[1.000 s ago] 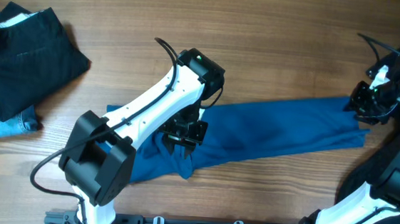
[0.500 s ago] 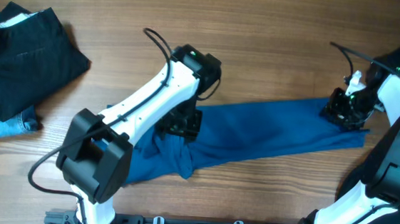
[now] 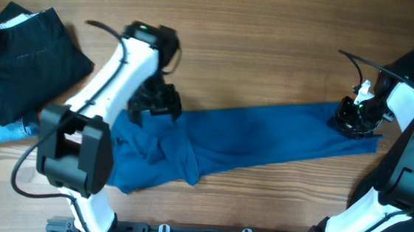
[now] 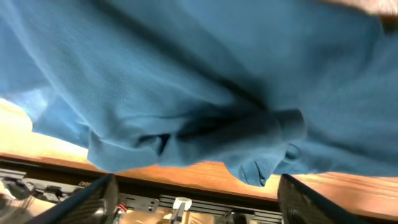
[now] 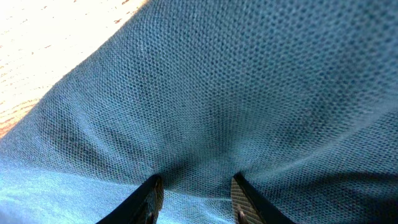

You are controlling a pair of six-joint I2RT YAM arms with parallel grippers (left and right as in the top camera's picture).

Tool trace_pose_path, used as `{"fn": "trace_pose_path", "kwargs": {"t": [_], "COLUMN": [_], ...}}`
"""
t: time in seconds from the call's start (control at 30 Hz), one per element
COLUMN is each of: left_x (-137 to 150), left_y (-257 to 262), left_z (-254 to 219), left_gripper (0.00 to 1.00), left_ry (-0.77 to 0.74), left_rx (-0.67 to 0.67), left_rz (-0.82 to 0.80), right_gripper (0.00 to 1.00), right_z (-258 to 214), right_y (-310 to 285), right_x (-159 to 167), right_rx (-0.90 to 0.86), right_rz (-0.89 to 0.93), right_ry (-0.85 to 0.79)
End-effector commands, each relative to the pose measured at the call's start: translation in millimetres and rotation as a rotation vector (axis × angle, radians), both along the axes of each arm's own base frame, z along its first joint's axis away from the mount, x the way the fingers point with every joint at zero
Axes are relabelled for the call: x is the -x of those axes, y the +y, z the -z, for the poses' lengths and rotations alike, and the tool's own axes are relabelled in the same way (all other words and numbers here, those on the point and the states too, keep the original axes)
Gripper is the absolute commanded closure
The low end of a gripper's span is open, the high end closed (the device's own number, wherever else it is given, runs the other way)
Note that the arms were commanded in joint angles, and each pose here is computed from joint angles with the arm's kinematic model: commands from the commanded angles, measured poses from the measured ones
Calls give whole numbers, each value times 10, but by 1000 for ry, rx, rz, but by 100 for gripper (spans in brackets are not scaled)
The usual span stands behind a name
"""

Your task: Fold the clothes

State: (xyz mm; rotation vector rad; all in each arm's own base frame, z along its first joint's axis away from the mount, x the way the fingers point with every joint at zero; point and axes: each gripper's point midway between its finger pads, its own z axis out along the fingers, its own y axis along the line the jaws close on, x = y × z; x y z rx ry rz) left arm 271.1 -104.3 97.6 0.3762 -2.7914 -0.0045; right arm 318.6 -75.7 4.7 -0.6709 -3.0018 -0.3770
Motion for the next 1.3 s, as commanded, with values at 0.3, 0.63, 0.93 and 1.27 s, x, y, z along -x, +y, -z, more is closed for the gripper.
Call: {"fn": "trace_pose_path", "kwargs": {"t": [0.3, 0.63, 0.93, 1.27], "left_x": [134, 108, -186, -1358], "left_y": [782, 968, 1024, 1304], "left_z": [569, 973, 1127, 470], "left_gripper": [16, 30, 96, 96], "left_ry": [57, -21, -167, -549], "left_rx": [23, 33, 36, -12], "left_rz": [-284, -356, -353, -320], "right_gripper": [59, 58, 58, 59], "right_z": [-15, -15, -14, -77], "right_y": [36, 36, 32, 128], "right_x": [18, 20, 3, -312], "right_rx": [-13, -13, -11, -96], "right_rz": [14, 14, 15, 99], "right_ry": [-2, -1, -8, -128]}}
